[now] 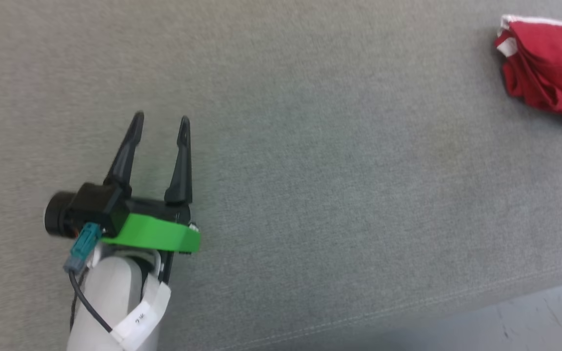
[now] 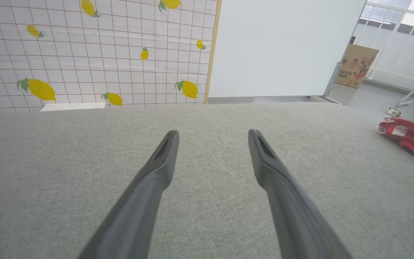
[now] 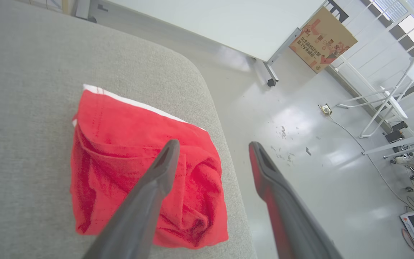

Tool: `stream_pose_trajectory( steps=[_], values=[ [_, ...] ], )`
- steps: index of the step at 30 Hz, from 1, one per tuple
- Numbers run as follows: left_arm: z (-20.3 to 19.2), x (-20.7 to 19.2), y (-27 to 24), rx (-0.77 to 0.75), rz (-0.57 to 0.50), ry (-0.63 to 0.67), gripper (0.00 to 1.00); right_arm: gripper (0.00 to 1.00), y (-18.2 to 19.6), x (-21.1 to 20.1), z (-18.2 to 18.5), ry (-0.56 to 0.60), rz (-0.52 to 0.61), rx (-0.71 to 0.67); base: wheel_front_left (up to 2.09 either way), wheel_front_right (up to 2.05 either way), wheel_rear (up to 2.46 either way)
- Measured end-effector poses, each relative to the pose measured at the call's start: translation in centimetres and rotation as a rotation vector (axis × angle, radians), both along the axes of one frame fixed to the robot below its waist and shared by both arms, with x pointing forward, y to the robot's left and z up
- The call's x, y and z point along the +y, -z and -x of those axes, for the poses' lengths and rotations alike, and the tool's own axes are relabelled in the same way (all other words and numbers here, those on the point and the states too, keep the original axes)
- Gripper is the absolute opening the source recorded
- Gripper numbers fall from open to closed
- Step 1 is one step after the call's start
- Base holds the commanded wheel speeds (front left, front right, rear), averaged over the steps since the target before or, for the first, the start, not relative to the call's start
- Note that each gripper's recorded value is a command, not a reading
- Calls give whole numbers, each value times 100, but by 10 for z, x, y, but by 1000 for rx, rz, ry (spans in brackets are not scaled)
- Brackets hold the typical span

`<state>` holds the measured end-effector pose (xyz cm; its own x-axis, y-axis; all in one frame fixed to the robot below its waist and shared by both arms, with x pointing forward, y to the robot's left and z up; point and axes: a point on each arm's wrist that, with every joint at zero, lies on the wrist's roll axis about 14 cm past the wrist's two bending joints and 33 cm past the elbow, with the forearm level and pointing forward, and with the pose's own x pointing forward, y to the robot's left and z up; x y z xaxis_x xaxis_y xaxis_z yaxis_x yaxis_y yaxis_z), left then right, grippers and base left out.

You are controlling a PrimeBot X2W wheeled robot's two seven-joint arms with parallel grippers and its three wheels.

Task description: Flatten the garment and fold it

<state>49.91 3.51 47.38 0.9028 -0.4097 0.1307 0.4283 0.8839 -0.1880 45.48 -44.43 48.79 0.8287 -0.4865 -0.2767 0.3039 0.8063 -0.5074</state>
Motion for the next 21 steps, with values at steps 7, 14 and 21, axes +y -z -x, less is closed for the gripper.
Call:
stream_pose_trajectory(
  steps=[7,14,21],
  values=[
    [24,28,-19,5,3,-92,100,100,-27,60,-4,-133,-178,-325,0,0,0],
    [51,61,-37,-9,-16,-187,100,100,-54,118,14,-257,-308,-546,0,0,0],
    [80,91,-49,-17,-14,-270,100,100,-55,180,41,-353,-421,-613,0,0,0]
  ],
)
